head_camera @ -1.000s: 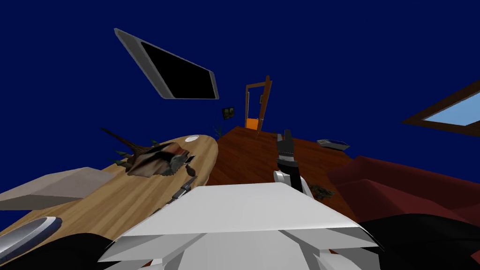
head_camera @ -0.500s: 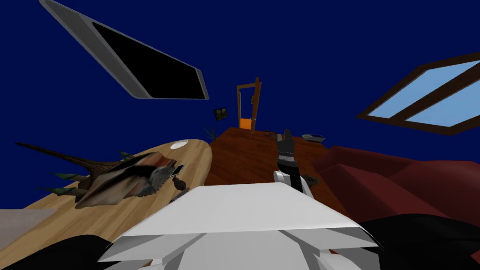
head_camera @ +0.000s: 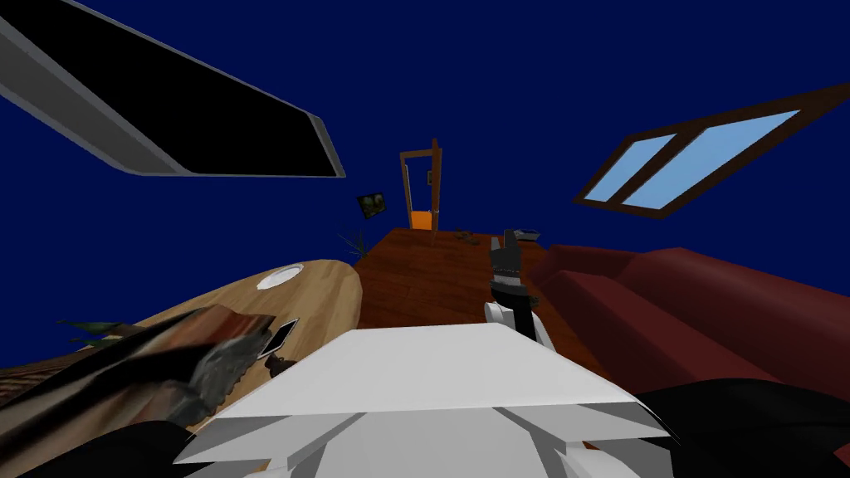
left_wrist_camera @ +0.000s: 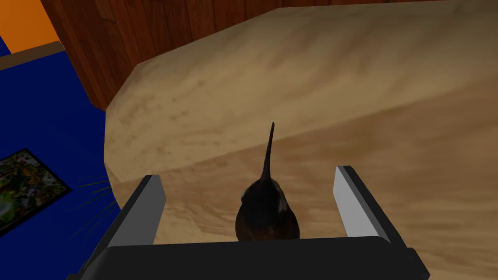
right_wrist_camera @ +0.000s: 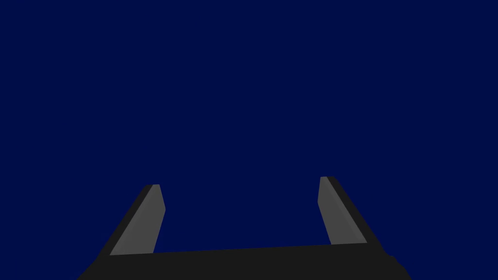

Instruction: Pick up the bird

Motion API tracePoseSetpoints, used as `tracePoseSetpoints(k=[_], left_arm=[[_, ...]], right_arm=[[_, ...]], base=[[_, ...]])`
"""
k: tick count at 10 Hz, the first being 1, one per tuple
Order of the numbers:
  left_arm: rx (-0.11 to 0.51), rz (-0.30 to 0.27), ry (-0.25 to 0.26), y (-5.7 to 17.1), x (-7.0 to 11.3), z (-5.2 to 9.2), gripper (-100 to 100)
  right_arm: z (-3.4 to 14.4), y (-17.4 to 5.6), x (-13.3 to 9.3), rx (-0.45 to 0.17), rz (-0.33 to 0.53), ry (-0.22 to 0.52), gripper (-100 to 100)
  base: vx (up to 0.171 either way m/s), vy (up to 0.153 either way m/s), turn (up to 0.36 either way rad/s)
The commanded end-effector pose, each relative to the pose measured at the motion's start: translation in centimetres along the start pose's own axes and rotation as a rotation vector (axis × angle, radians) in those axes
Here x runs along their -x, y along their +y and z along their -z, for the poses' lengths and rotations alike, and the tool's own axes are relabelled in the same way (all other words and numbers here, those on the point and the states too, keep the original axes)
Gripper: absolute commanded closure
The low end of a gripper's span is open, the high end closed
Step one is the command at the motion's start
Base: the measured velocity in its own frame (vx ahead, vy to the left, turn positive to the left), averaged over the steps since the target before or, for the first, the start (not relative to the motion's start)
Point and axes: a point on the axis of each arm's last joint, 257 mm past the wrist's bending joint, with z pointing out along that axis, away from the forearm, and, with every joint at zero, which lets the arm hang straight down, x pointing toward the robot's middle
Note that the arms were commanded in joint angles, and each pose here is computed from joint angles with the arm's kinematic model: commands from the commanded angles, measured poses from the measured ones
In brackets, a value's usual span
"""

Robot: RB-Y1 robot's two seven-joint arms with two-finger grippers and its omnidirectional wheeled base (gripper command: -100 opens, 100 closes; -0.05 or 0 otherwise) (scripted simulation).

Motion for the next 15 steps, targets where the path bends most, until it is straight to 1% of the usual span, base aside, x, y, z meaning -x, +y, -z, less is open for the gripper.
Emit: tracePoseSetpoints(k=[1, 2, 3, 4, 6, 8, 9, 10, 11, 12, 14, 15], left_arm=[[0.093, 0.011, -0.025, 3.5, 1.2, 1.8, -100], [0.093, 0.011, -0.025, 3.5, 1.2, 1.8, -100], [0.144, 0.016, -0.038, 5.4, 2.0, 2.8, -100], [0.144, 0.016, -0.038, 5.4, 2.0, 2.8, -100], [0.234, 0.029, -0.060, 8.7, 3.0, 4.7, -100], [0.306, 0.046, -0.072, 11.4, 3.1, 6.2, -100], [0.332, 0.055, -0.074, 12.5, 2.9, 6.7, -100], [0.310, 0.049, -0.071, 11.7, 3.1, 6.1, -100], [0.315, 0.050, -0.072, 11.9, 3.1, 6.1, 0], [0.313, 0.055, -0.076, 12.5, 2.5, 5.5, -100], [0.310, 0.061, -0.079, 13.2, 1.7, 4.6, -100], [0.311, 0.060, -0.078, 13.1, 2.0, 5.1, -100]], right_arm=[[0.0, 0.0, 0.0, 0.000, 0.000, 0.000, 0], [0.0, 0.0, 0.0, 0.000, 0.000, 0.000, 0], [0.0, 0.0, 0.0, 0.000, 0.000, 0.000, 0], [0.0, 0.0, 0.0, 0.000, 0.000, 0.000, 0], [0.0, 0.0, 0.0, 0.000, 0.000, 0.000, 0], [0.0, 0.0, 0.0, 0.000, 0.000, 0.000, 0], [0.0, 0.0, 0.0, 0.000, 0.000, 0.000, 0], [0.0, 0.0, 0.0, 0.000, 0.000, 0.000, 0], [0.0, 0.0, 0.0, 0.000, 0.000, 0.000, 0], [0.0, 0.0, 0.0, 0.000, 0.000, 0.000, 0], [0.0, 0.0, 0.0, 0.000, 0.000, 0.000, 0], [0.0, 0.0, 0.0, 0.000, 0.000, 0.000, 0]], base=[[0.097, 0.074, -0.374], [0.071, 0.069, -0.133], [0.065, 0.050, -0.202], [0.041, 0.033, -0.105], [0.047, 0.035, -0.230], [0.070, 0.056, -0.224], [0.057, 0.044, -0.191], [0.023, 0.021, -0.037], [0.000, 0.000, 0.000], [0.011, 0.018, -0.046], [0.012, 0.040, -0.048], [0.005, 0.024, -0.011]])
